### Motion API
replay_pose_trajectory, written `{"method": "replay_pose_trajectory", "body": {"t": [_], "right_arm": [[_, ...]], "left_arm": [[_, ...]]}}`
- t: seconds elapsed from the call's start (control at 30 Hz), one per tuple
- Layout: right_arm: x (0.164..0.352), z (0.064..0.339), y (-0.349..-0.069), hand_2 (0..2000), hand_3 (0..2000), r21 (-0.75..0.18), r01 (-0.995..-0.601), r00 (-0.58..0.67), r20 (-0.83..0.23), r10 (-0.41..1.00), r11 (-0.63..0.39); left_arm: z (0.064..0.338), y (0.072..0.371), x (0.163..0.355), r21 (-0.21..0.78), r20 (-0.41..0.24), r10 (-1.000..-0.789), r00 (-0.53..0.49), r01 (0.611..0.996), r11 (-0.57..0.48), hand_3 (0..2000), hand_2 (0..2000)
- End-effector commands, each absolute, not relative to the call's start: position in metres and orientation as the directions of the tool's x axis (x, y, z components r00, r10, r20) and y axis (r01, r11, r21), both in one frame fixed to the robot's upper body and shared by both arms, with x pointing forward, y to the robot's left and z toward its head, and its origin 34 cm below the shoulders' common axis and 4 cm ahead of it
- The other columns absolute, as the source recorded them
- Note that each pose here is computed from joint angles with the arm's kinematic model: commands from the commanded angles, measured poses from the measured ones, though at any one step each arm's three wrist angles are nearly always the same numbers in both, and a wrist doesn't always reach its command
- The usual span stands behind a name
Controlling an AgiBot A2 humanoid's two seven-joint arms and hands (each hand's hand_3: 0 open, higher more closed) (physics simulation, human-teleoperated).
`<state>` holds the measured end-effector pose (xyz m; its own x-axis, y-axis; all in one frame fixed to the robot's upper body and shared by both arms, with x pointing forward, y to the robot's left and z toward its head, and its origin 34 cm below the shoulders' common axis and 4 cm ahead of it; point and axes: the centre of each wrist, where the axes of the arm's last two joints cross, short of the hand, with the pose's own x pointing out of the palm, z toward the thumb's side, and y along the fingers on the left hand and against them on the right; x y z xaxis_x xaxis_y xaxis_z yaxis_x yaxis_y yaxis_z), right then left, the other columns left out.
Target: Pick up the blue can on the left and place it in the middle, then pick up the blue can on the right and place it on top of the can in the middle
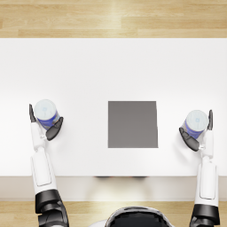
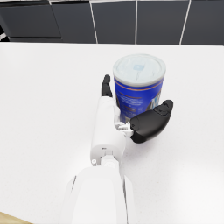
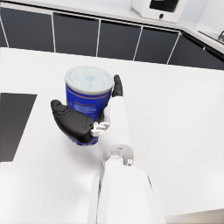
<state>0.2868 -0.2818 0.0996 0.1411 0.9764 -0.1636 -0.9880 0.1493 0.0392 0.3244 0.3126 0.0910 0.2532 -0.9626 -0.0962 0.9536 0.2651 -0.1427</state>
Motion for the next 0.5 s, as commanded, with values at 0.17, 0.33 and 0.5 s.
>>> {"method": "replay_pose_trajectory", "body": {"t": [0.17,0.33,0.5], "right_arm": [[0.302,0.096,-0.283,0,0,0.07,-0.984,0.153,-0.144,0.978,0.164],[0.307,0.097,-0.282,0,0,0.072,-0.984,0.156,-0.133,0.979,0.166],[0.309,0.095,-0.281,0,0,0.081,-0.986,0.138,-0.124,0.983,0.149]], "left_arm": [[0.095,0.317,0.336,-0.157,-0.066,-0.958,0.278,0.945,0.285,0,0],[0.095,0.316,0.341,-0.169,-0.055,-0.959,0.278,0.944,0.283,0,0],[0.096,0.313,0.345,-0.168,-0.048,-0.962,0.268,0.947,0.272,0,0]]}}
